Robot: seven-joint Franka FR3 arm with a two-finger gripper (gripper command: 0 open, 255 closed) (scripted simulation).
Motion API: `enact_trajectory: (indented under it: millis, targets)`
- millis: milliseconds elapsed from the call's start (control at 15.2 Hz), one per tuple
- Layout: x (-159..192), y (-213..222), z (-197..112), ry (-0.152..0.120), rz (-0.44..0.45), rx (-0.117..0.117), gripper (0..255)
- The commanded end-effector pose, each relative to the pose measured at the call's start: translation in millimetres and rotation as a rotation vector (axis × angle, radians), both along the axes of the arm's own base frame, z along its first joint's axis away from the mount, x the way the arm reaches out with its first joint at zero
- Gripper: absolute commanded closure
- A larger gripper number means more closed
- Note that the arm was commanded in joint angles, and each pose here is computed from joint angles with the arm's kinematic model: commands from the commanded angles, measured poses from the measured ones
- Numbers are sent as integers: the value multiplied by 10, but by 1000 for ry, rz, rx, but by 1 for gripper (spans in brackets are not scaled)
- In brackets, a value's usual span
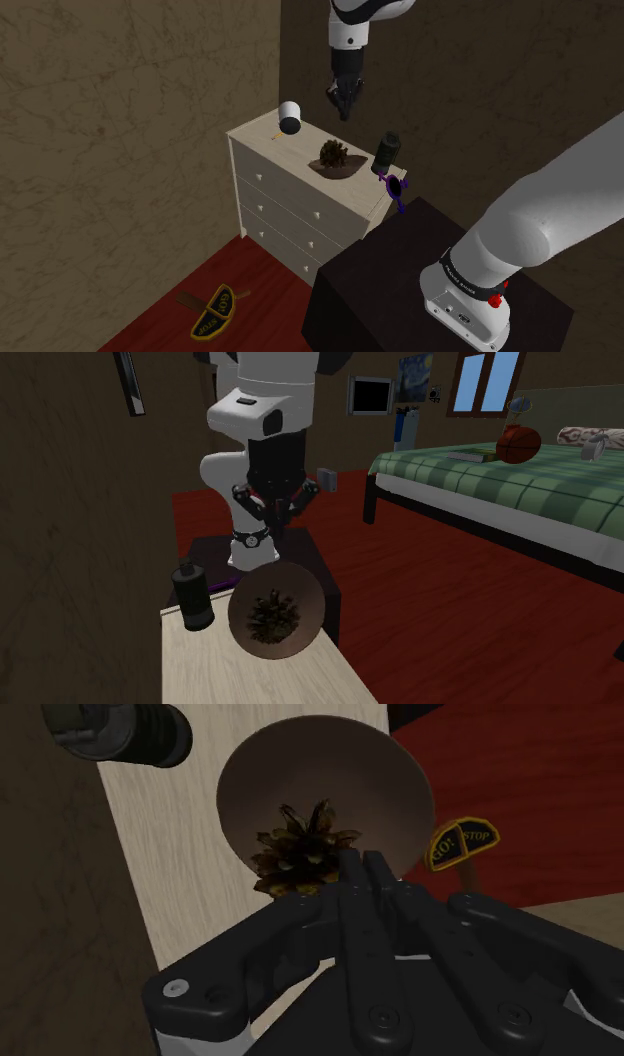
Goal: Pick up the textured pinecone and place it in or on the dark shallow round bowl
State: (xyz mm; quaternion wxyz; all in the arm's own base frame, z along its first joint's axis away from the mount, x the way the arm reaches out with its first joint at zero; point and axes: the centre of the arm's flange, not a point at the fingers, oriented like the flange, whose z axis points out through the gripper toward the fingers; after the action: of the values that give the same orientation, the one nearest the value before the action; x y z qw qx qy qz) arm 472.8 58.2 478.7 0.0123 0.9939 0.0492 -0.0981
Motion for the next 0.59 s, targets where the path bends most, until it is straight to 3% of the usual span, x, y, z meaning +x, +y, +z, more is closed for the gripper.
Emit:
enact_trajectory:
  millis: [0,66,132,528]
  targets:
    - [-75,4,-69,1,-1,0,255]
    - [-40,-2,-34,0,0,0,255]
    - [-40,-2,-34,0,0,0,0]
    - [-884,-57,-832,-447,362,-72,0]
